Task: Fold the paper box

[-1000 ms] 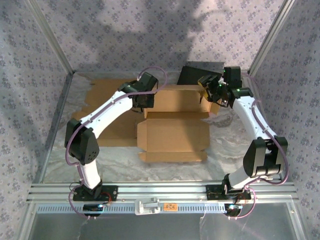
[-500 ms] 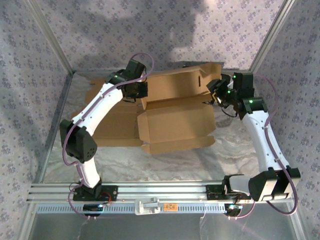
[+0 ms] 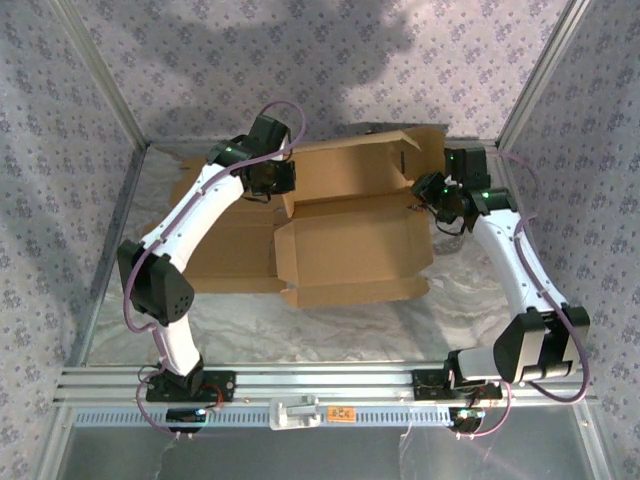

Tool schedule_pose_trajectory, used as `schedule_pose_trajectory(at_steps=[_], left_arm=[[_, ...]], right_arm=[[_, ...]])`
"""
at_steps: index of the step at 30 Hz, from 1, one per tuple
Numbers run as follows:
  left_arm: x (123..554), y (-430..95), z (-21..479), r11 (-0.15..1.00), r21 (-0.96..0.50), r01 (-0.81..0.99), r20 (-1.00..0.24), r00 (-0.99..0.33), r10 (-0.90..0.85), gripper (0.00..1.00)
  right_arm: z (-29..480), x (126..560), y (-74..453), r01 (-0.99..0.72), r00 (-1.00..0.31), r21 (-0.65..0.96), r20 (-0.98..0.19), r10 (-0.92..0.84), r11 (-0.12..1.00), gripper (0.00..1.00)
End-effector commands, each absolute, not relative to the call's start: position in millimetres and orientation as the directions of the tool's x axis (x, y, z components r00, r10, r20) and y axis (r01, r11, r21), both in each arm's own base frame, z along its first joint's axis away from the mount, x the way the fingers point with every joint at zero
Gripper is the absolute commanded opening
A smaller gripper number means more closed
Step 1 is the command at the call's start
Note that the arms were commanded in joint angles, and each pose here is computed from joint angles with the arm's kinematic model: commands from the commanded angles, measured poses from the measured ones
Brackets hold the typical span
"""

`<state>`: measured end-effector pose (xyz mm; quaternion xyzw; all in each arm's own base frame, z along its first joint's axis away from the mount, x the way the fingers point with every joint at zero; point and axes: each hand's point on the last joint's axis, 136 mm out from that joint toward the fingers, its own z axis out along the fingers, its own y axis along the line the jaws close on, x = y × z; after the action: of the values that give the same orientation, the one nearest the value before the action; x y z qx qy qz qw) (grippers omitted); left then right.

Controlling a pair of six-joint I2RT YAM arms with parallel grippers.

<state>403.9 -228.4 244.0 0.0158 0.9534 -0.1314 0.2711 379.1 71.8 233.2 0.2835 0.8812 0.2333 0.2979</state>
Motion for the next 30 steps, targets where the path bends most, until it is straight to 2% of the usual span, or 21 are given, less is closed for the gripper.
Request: schedule_pose_trajectory(at_steps=[1, 6, 18, 24, 30], left_arm=[[405.4, -234.1, 251.5, 0.955, -0.276, 0.109, -0.518, -0.854, -0.052, 0.0], [405.5, -234.7, 249.7, 0.955, -0.277, 0.109, -0.513, -0.857, -0.051, 0.0], [410.3, -234.1, 252.4, 0.942, -0.318, 0.104, -0.517, -0.852, -0.08, 0.0], [427.9, -224.6, 254.8, 0.937, -0.316, 0.149, -0.543, -0.838, -0.05, 0.0], [455.1, -221.7, 258.6, 0.89, -0.408, 0.203, -0.557, -0.828, -0.066, 0.0]], right_arm=[[252.6, 390.0, 78.3, 0.307, -0.65, 0.592, -0.442, 0.618, 0.745, 0.44], [264.3, 394.6, 96.2, 0.256, -0.665, 0.604, -0.456, 0.591, 0.755, 0.4], [265.7, 398.4, 141.0, 0.154, -0.728, 0.6, -0.468, 0.501, 0.785, 0.41], [336.7, 401.2, 138.3, 0.005, -0.67, 0.583, -0.601, 0.436, 0.812, 0.45], [426.9, 394.5, 122.9, -0.128, -0.5, 0.561, -0.749, 0.435, 0.818, 0.49]])
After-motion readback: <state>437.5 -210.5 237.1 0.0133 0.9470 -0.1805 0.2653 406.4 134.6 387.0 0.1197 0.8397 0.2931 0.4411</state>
